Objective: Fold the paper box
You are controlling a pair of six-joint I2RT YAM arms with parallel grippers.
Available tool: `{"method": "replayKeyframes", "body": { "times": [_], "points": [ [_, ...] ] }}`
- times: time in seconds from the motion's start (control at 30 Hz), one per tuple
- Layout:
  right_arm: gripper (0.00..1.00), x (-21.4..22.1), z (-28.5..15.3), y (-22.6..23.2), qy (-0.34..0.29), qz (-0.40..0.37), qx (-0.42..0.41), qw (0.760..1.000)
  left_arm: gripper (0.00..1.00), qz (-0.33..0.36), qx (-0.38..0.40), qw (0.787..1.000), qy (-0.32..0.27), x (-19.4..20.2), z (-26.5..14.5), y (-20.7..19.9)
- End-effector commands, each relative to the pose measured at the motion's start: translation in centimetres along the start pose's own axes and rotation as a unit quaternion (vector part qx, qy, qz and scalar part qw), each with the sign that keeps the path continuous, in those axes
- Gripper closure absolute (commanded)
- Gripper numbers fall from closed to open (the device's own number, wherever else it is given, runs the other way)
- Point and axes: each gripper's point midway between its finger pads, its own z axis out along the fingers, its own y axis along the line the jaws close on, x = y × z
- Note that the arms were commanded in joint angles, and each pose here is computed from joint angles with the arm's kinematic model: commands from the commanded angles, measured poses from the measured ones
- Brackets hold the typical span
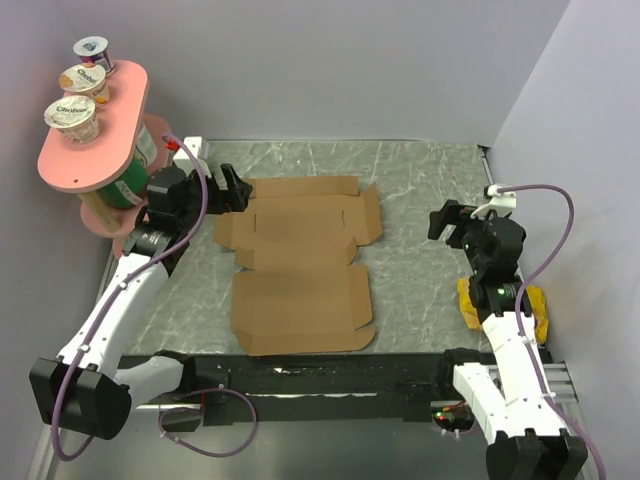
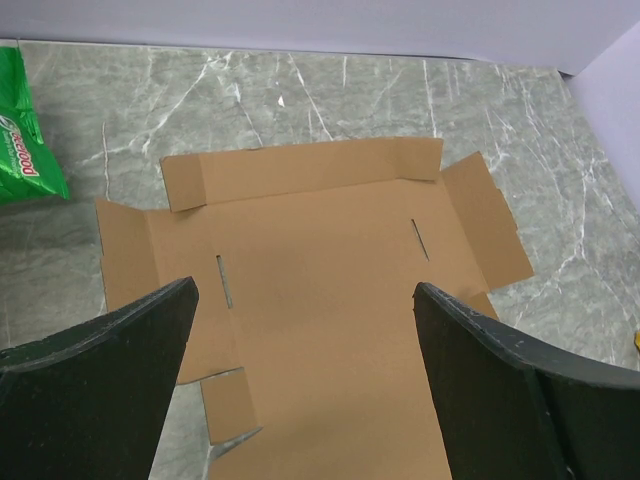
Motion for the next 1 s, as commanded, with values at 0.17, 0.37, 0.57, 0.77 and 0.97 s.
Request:
{"method": "replayKeyframes", "body": {
  "times": [0.17,0.37,0.57,0.77,0.97],
  "points": [
    [0.0,-3.1,-0.6,3.3,-0.011,-0.002,-0.081,0.997,0.04,-0.012,0.025,1.0,-0.005,-1.3,0.3,-1.4],
    [0.03,-2.3,1.1,5.9,0.053,-0.018,-0.116,0.992,0.04,-0.01,0.056,0.998,0.012,-0.3,0.4,-2.3],
    [0.03,2.4,5.6,8.8,0.186,-0.023,-0.121,0.975,0.04,-0.024,0.097,0.994,0.044,0.9,1.1,-2.8],
    [0.02,6.7,11.6,10.0,0.266,-0.007,-0.144,0.953,0.04,-0.062,0.111,0.99,0.053,1.2,1.2,-0.8],
    [0.04,8.7,16.2,10.4,0.316,-0.002,-0.142,0.938,0.04,-0.084,0.09,0.989,0.078,2.2,2.2,1.2]
  ]
}}
